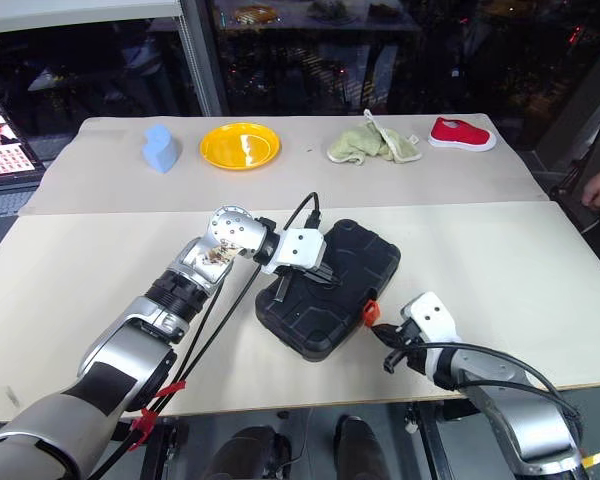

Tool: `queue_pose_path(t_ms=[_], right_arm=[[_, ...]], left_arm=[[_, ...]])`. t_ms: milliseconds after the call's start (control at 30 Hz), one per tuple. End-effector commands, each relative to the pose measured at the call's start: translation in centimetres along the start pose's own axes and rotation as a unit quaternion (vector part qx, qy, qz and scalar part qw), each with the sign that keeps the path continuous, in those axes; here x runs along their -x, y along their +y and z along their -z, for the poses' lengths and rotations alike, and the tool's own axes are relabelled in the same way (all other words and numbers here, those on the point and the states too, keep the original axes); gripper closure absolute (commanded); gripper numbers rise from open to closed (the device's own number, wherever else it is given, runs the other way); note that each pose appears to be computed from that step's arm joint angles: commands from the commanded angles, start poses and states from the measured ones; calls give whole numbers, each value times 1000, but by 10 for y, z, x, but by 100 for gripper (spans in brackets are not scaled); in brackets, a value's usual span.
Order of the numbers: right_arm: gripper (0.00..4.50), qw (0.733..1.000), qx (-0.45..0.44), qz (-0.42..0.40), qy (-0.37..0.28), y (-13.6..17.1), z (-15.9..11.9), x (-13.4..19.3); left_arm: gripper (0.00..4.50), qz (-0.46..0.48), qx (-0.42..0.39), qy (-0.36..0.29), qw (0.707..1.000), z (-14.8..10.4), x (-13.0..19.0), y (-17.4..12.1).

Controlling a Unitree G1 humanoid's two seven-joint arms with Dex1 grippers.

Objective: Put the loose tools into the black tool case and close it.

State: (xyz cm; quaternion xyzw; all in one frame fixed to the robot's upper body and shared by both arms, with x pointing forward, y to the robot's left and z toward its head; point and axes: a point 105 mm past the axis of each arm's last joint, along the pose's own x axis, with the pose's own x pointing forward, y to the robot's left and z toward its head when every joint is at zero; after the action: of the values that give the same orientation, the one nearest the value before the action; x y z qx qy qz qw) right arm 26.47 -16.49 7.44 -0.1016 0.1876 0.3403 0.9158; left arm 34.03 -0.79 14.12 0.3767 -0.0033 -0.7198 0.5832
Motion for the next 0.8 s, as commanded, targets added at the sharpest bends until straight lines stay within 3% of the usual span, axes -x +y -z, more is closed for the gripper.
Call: queue_pose_path(t_ms=[33, 367, 600, 700, 800], right_arm=[[450, 999, 12, -3, -50, 2, -21, -6], [450, 993, 18, -6, -117, 5, -61, 10], [450, 996, 21, -12, -88, 8, -54, 30], [375, 997, 11, -11, -78, 7, -46, 37], [267, 998, 15, -19, -64, 10, -38, 36]], left_arm=[[444, 24, 17, 35, 999, 14, -4, -9], [444, 24, 19, 31, 999, 14, -8, -11], [444, 21, 22, 29, 999, 15, -10, -10], [450, 20, 23, 30, 999, 16, -9, -10], [450, 20, 24, 30, 999, 17, -9, -11]])
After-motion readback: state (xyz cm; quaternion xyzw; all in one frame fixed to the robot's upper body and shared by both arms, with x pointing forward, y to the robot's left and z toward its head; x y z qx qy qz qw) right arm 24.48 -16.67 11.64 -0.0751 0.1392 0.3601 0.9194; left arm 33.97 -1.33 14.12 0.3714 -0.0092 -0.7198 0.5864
